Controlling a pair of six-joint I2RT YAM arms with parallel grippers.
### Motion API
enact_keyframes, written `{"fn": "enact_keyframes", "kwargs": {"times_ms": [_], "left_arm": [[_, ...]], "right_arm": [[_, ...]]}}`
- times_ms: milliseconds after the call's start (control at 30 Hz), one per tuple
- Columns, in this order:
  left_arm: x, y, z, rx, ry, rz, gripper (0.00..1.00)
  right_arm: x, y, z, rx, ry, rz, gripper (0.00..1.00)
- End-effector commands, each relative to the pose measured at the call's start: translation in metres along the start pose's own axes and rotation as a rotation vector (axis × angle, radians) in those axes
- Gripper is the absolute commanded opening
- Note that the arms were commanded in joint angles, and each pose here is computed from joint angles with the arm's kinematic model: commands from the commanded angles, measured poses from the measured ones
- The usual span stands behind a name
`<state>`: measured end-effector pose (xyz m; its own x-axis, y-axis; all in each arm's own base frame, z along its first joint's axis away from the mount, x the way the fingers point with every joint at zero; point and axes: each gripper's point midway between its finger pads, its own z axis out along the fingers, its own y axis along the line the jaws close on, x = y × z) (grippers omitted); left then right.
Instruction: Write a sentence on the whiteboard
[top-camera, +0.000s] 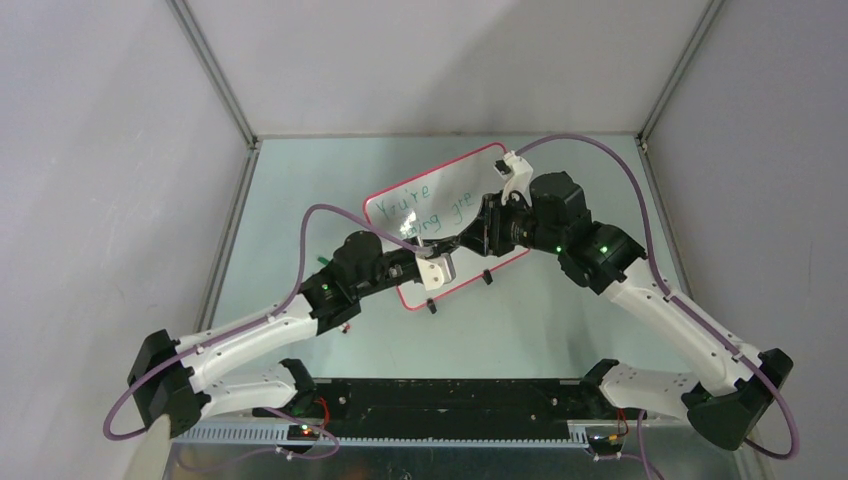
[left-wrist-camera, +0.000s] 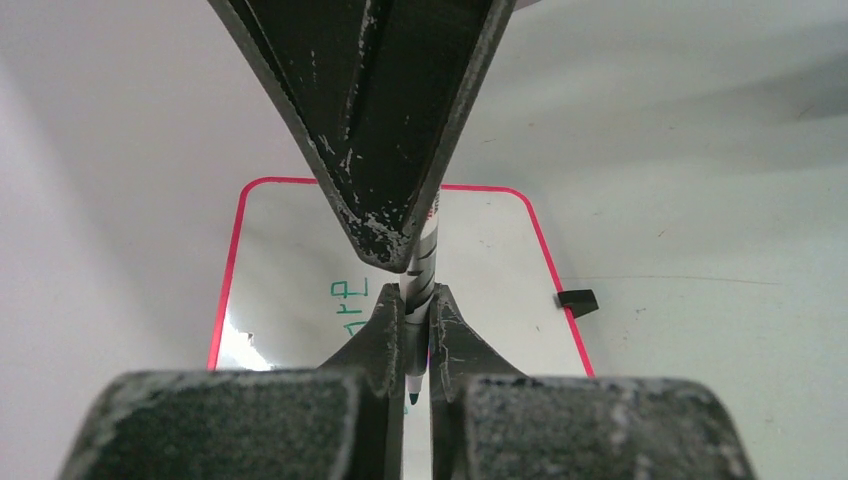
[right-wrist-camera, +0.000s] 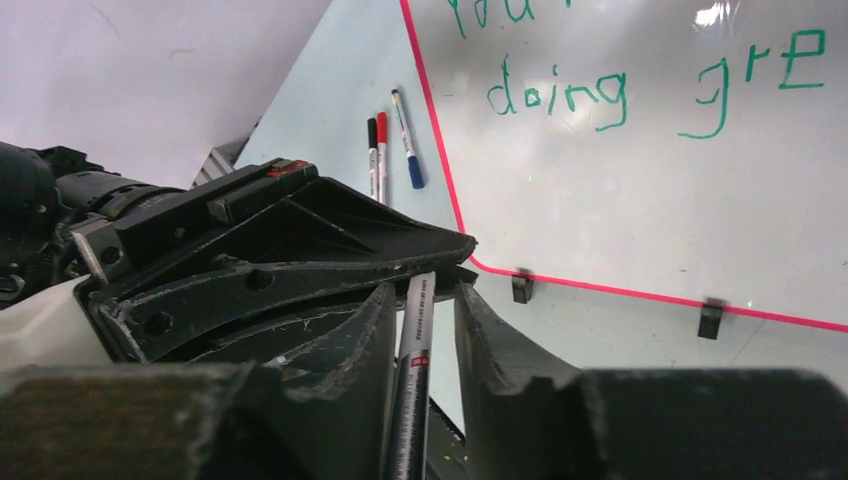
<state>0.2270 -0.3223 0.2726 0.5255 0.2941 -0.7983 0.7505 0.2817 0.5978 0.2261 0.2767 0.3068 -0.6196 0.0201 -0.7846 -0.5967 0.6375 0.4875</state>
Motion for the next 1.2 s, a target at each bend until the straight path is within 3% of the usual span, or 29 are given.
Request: {"fn": "enact_keyframes", "kwargs": {"times_ms": [0,233,400,633,967,1167], "left_arm": [[-0.021,0.01,-0.003,-0.043,-0.07,-0.006,0.0],[-0.022,0.013,-0.003,-0.048,-0.065,0.005,0.0],[-0.02,0.013,-0.003,-0.05,-0.052,0.018,0.0],[-0.018,0.014,-0.002,-0.049,-0.041,0.026,0.0],[-0.011,0.012,-0.002,-0.037,-0.012,0.046,0.0],[-0.009,0.011,0.0,-0.03,-0.003,0.048,0.0]], "right_arm": [[-0.017,0.008,-0.004,-0.024,-0.079,-0.013,0.27],[-0.011,0.008,0.0,-0.03,-0.051,-0.012,0.25],[-0.005,0.006,-0.001,-0.022,-0.029,-0.024,0.34],[0.0,0.003,-0.004,-0.007,-0.013,-0.029,0.23],[-0.003,0.006,-0.009,-0.02,-0.026,-0.028,0.36],[-0.002,0.008,-0.007,-0.037,-0.017,-0.026,0.31]]}}
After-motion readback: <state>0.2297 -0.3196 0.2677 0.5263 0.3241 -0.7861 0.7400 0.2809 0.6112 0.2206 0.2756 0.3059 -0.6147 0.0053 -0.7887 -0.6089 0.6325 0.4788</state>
